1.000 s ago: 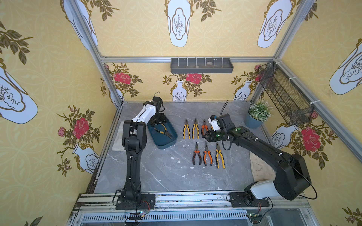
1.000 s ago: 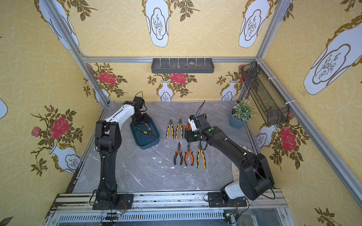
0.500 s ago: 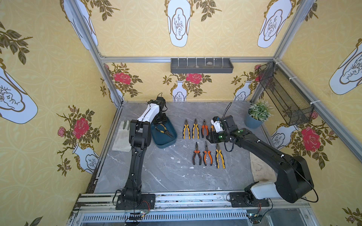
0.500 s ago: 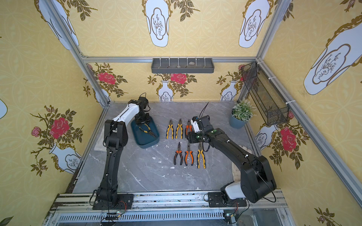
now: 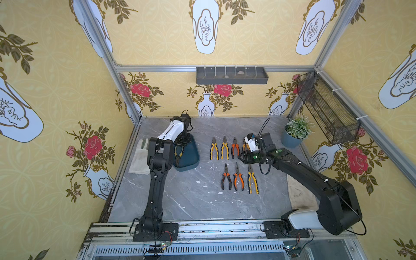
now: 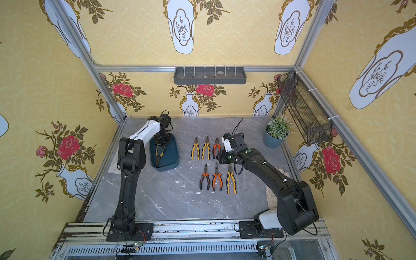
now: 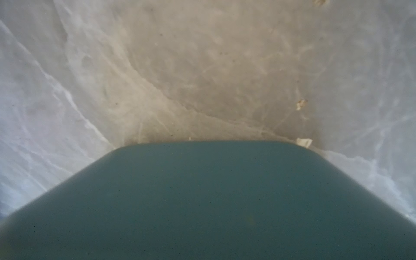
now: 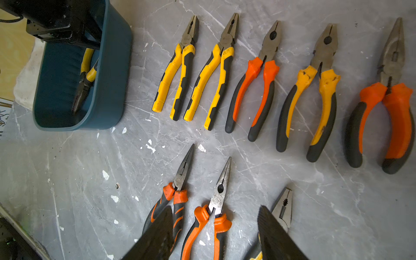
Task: Take the pliers out of the storage box
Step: Pick up the pliers from the storage box.
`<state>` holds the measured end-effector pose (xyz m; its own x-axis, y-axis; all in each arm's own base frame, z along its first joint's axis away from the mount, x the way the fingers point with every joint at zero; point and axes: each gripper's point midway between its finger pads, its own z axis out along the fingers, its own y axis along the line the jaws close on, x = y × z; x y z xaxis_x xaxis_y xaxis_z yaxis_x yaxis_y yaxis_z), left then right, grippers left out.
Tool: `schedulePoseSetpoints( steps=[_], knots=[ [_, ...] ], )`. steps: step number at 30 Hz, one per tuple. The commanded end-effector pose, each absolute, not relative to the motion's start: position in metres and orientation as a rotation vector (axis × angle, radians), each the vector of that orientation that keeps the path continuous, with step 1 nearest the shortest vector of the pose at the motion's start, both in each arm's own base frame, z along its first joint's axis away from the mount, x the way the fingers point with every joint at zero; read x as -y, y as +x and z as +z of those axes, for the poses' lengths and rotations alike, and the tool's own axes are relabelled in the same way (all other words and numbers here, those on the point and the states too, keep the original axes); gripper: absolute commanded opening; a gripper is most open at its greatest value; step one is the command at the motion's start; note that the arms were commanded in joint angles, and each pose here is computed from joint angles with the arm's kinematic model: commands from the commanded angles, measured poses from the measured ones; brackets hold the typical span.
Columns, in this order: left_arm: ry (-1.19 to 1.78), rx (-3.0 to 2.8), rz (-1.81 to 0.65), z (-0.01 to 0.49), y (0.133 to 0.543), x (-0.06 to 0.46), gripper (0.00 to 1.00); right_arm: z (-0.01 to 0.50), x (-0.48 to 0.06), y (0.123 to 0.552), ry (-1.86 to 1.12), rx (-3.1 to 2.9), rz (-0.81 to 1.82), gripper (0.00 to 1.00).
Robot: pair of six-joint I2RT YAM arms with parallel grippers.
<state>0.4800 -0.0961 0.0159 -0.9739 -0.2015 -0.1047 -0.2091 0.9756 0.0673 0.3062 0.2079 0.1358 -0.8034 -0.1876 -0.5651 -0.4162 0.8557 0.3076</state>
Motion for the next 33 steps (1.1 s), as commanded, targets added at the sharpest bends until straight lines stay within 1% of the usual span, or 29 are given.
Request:
schedulePoseSetpoints(
  steps=[1, 5, 10, 14, 17, 19, 23, 26, 28, 30, 33],
  knots=[
    [-0.331, -3.057, 0.189, 0.009, 0.467, 0.087, 0.0, 0.139, -0.21, 0.309, -0.441, -2.477, 0.589, 0.6],
    [-0.342, -3.017, 0.174, 0.02, 0.468, 0.087, 0.0, 0.14, -0.213, 0.307, -0.441, -2.478, 0.6, 0.59],
    [-0.367, -2.959, 0.073, 0.039, 0.472, 0.096, 0.0, 0.143, -0.217, 0.305, -0.445, -2.473, 0.602, 0.58],
    [-0.391, -2.868, -0.028, 0.074, 0.482, 0.108, 0.0, 0.147, -0.221, 0.304, -0.459, -2.465, 0.605, 0.58],
    [-0.395, -2.806, -0.042, 0.103, 0.487, 0.11, 0.0, 0.15, -0.231, 0.301, -0.49, -2.453, 0.629, 0.58],
    [-0.397, -2.771, -0.042, 0.118, 0.489, 0.108, 0.0, 0.157, -0.245, 0.296, -0.534, -2.423, 0.703, 0.58],
    [-0.383, -2.74, -0.049, 0.137, 0.485, 0.106, 0.0, 0.171, -0.283, 0.284, -0.597, -2.339, 0.97, 0.59],
    [-0.381, -2.729, -0.049, 0.144, 0.479, 0.104, 0.0, 0.18, -0.309, 0.286, -0.545, -2.31, 1.179, 0.59],
    [-0.376, -2.719, -0.068, 0.149, 0.474, 0.104, 0.0, 0.183, -0.323, 0.293, -0.462, -2.305, 1.309, 0.62],
    [-0.376, -2.702, -0.079, 0.156, 0.47, 0.104, 0.0, 0.19, -0.341, 0.298, -0.428, -2.287, 1.452, 0.62],
    [-0.372, -2.667, -0.099, 0.171, 0.466, 0.103, 0.0, 0.198, -0.362, 0.31, -0.378, -2.27, 1.578, 0.63]
  ],
)
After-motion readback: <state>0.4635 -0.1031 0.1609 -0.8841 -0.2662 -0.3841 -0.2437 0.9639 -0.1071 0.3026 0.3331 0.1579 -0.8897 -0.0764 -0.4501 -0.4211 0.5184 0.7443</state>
